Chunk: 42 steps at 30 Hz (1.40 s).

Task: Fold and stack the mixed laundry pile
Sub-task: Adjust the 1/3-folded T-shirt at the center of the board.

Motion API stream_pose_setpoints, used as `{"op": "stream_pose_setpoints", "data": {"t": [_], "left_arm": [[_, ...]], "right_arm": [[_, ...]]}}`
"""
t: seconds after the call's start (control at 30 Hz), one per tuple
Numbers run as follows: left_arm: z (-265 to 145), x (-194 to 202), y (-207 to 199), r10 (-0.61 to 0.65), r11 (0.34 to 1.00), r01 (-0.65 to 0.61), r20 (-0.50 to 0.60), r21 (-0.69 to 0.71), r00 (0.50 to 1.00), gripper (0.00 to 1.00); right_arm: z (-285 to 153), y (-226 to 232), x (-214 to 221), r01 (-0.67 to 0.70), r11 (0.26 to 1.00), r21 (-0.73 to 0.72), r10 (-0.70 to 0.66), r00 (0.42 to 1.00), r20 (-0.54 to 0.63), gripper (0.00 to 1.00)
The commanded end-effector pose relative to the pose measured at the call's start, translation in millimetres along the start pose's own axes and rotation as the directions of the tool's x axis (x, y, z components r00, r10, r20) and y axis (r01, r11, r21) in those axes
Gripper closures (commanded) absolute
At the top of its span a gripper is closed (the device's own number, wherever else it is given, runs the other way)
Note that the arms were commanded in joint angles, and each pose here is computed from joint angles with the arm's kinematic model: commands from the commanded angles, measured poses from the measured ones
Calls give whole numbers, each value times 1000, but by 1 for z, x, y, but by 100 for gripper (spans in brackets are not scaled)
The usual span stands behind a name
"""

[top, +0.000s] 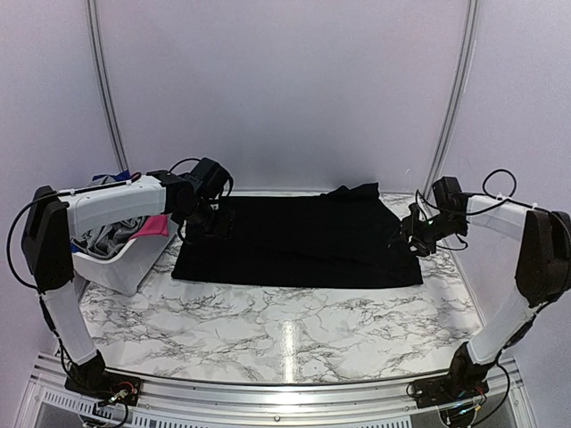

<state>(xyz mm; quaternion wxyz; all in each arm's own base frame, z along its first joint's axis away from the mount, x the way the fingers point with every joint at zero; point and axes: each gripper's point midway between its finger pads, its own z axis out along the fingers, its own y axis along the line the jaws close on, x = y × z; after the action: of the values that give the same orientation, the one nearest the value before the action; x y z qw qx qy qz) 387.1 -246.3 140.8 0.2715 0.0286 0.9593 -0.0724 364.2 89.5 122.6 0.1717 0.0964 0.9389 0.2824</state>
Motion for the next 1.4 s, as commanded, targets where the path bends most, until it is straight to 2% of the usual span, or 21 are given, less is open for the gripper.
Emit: {"op": "stream_pose_setpoints", "data": {"t": [0.0,0.23,0.77,0.87,1.1,1.37], "left_arm": [[14,-2,-15,-9,998,10,-13,65,1000,29],[17,-3,-15,-34,998,34,-8,50,999,29],[24,-3,-10,-56,998,56,-3,16,998,29],[24,-4,-10,-57,998,58,-1,12,998,28],[20,-12,-9,-47,999,47,27,4,999,28],[12,-23,-6,-46,999,46,63,-8,997,28]], "right_arm": [[23,20,-12,27,997,-67,-28,1000,-9,46],[65,17,-4,-34,996,-87,27,996,-89,51],[97,6,-7,-109,990,-89,98,987,-126,61],[99,7,-6,-116,989,-96,102,985,-138,68],[95,17,-16,-106,987,-122,90,988,-126,100],[87,30,-33,-79,985,-153,67,994,-86,100]]}}
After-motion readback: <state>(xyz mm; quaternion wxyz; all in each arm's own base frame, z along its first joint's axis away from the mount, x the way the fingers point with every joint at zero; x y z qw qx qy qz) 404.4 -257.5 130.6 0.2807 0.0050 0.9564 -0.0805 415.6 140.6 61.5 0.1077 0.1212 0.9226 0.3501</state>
